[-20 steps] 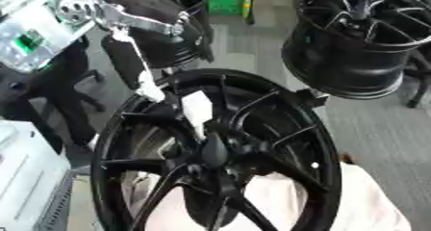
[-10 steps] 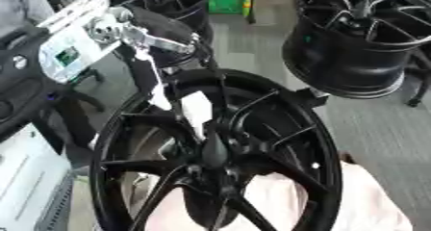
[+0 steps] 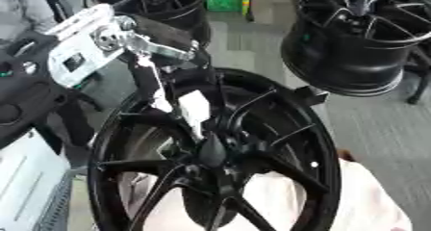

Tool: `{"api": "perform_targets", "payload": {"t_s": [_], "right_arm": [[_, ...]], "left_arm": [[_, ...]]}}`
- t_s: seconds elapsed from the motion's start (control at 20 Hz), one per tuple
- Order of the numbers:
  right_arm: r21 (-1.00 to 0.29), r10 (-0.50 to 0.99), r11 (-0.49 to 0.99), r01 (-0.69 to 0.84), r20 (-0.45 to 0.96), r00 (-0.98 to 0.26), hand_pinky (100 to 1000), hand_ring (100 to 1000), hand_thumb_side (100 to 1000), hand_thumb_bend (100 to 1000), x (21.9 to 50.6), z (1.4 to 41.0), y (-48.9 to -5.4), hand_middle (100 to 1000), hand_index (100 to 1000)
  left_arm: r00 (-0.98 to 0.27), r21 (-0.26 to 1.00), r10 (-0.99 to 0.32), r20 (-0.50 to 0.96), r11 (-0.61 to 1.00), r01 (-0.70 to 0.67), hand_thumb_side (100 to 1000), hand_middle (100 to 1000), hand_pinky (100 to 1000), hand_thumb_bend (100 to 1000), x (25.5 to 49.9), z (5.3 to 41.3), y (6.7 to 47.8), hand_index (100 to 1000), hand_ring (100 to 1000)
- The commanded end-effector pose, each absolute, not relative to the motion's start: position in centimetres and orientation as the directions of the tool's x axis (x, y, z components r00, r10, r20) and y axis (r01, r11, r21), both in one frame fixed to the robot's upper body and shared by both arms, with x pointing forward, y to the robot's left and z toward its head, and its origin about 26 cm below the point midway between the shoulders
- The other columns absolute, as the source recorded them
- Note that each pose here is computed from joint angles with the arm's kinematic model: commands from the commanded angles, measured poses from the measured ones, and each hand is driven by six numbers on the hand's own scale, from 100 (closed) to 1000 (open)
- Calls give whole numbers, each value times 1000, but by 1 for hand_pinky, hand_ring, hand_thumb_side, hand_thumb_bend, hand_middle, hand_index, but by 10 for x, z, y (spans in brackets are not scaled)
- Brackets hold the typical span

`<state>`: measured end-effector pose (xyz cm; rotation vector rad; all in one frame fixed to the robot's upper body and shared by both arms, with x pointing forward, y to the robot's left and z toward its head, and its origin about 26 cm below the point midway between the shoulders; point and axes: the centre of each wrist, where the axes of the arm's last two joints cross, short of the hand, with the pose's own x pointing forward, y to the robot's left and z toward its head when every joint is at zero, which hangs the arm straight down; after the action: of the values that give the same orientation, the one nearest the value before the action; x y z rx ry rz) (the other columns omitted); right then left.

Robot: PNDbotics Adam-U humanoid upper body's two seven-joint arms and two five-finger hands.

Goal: Pull the pin out of the wheel hub.

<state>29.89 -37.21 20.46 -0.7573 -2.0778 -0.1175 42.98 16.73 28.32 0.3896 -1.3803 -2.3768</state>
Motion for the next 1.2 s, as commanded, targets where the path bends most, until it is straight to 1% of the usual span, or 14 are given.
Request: {"api": "perform_targets", "payload": {"t_s": [0.05,0.3,0.45,0.7,0.85,0.95,1.2], "right_arm": [[-188,487,802,567,755,-438,769,667,744,100,297,217,-374,594,745],[-183,484,801,569,758,-437,770,667,746,100,297,216,-374,594,745],[-179,479,802,569,763,-435,769,666,747,100,297,215,-374,592,745],[-174,475,805,568,761,-441,770,665,746,100,297,216,-373,591,745],[-172,475,804,570,762,-440,770,665,747,100,297,215,-373,592,746],[-171,475,803,570,763,-439,771,666,747,100,297,215,-373,592,746],[-168,474,801,575,765,-435,770,665,748,100,297,214,-374,591,746]], "left_arm": [[-944,793,-314,-97,-598,118,240,731,853,433,430,289,168,843,821],[-942,787,-324,-87,-602,134,228,715,851,425,432,283,171,832,814],[-943,785,-321,-90,-606,131,212,689,847,414,432,283,171,812,803],[-943,777,-320,-90,-615,134,194,679,845,397,433,278,172,806,799],[-945,783,-317,-78,-607,139,164,609,829,341,433,277,171,762,768],[-946,787,-318,-67,-599,145,158,579,822,322,433,277,171,746,753],[-946,796,-321,-45,-584,160,146,556,815,295,432,277,169,731,740]]}}
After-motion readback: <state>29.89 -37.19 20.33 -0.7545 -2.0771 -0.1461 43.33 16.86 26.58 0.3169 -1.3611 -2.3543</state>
